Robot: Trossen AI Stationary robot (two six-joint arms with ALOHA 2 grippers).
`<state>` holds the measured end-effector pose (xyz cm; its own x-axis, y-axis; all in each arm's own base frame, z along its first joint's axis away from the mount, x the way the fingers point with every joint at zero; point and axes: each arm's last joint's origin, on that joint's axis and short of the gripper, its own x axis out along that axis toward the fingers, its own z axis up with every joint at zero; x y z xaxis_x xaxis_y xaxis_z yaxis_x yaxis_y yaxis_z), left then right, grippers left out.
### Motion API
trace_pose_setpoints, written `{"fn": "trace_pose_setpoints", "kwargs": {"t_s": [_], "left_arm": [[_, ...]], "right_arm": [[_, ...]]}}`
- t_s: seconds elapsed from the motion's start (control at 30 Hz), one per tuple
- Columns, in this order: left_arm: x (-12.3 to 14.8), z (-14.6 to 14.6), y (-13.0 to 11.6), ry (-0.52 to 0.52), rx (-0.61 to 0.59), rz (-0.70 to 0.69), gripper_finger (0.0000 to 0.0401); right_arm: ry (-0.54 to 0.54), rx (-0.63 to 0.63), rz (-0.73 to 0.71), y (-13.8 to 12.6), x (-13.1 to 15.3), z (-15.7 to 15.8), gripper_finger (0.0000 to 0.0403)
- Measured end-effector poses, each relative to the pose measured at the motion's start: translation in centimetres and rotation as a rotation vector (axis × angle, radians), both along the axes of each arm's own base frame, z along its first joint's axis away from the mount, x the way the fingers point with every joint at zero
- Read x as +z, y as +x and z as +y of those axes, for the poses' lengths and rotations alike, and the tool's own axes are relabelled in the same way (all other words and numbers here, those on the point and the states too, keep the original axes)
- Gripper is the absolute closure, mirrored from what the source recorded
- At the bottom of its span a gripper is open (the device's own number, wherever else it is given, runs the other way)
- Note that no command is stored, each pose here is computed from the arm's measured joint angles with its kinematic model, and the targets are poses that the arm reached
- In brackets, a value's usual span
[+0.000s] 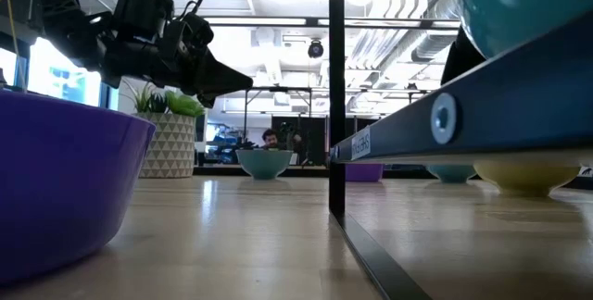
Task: Pick & Place Mini bowls
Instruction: Adjust the blue patterned bowl on the shelf
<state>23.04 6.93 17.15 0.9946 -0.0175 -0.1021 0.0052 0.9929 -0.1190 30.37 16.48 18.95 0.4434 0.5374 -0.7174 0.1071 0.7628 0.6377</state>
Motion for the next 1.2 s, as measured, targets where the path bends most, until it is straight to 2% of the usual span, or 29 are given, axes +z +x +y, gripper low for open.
{"fn": "trace_pose_setpoints", "kwargs": {"t_s": [0.2, 0.27, 0.47, 0.63, 0.9, 1.2], "left_arm": [[0.0, 0.0, 0.0, 0.000, -0.001, 0.000, 0.0387], [0.0, 0.0, 0.0, 0.000, -0.001, 0.000, 0.0387], [0.0, 0.0, 0.0, -0.001, -0.001, 0.000, 0.0387], [0.0, 0.0, 0.0, -0.001, -0.002, 0.000, 0.0387], [0.0, 0.0, 0.0, -0.002, -0.003, 0.000, 0.0387], [0.0, 0.0, 0.0, -0.003, -0.003, 0.000, 0.0387]], "right_arm": [[-0.011, -0.010, -0.006, 0.0, 0.0, 0.0, 0.0380], [-0.024, -0.018, -0.003, 0.0, 0.0, -0.1, 0.0394], [-0.055, -0.098, -0.020, -0.6, 1.4, -0.7, 0.0374], [-0.074, -0.173, -0.043, -1.0, 2.5, -1.2, 0.0383], [-0.121, -0.171, 0.030, -1.6, 2.0, -1.5, 0.0383], [-0.117, -0.193, 0.019, -1.4, 2.0, -1.5, 0.0362]]}}
